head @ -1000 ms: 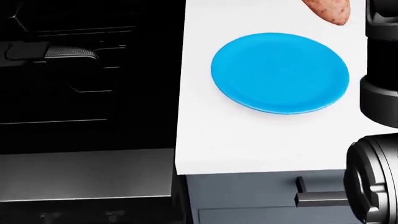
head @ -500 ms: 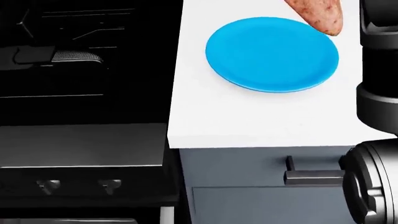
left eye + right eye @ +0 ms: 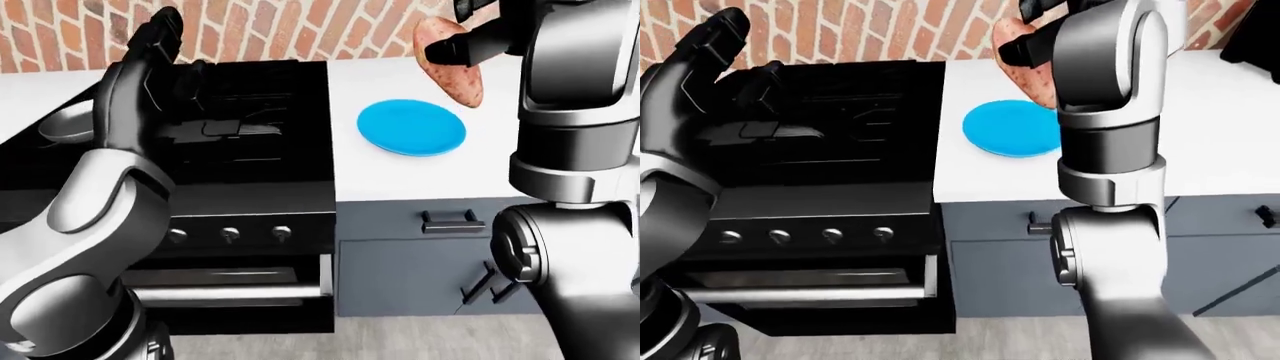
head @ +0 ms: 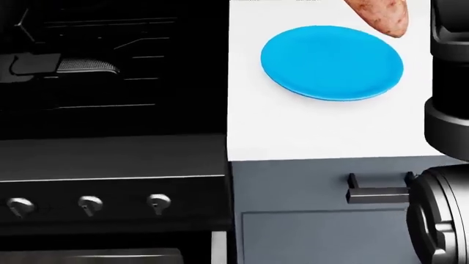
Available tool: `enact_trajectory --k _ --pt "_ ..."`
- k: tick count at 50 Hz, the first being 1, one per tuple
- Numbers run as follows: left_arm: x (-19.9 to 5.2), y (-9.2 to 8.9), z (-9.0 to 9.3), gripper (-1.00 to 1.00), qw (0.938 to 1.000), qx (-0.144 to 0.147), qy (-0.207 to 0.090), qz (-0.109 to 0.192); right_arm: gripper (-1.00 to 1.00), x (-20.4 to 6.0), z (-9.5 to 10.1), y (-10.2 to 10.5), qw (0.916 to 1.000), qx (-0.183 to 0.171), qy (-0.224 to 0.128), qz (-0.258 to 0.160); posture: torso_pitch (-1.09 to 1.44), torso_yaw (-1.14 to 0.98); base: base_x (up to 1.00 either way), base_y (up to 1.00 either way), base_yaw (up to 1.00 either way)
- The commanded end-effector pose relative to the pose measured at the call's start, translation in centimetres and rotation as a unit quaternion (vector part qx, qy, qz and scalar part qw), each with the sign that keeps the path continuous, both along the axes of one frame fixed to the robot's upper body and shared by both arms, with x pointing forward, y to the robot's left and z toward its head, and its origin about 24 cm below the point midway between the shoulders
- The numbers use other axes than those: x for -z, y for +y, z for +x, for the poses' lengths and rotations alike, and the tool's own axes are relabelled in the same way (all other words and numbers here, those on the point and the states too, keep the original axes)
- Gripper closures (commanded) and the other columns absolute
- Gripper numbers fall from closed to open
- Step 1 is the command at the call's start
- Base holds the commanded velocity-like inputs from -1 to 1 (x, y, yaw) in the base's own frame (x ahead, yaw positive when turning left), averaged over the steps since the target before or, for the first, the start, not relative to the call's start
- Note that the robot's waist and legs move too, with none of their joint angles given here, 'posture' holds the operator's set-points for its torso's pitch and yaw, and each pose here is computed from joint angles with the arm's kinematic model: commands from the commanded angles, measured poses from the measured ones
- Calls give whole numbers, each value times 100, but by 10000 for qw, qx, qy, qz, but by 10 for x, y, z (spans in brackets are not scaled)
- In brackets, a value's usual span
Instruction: Pick the sweet potato from the plate and place it in the pan.
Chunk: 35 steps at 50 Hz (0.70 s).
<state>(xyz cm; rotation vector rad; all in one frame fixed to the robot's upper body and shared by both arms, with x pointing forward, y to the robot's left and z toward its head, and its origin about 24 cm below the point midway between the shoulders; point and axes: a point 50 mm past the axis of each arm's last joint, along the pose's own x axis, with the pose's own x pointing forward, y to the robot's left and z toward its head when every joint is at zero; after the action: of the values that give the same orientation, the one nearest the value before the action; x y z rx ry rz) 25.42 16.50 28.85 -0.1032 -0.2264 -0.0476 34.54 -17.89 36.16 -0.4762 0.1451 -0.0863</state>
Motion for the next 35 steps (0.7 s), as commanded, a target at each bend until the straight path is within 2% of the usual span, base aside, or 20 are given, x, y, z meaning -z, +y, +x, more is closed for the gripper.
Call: enact_trajectory --k 1,35 --pt "-10 0 -4 -100 9995 23 -318 -43 100 -17 -8 -2 9991 81 -400 -62 0 0 0 15 0" --pt "-10 -1 -4 -100 9995 34 -319 -24 100 -12 -6 -4 9991 110 -401 9 0 0 0 17 0"
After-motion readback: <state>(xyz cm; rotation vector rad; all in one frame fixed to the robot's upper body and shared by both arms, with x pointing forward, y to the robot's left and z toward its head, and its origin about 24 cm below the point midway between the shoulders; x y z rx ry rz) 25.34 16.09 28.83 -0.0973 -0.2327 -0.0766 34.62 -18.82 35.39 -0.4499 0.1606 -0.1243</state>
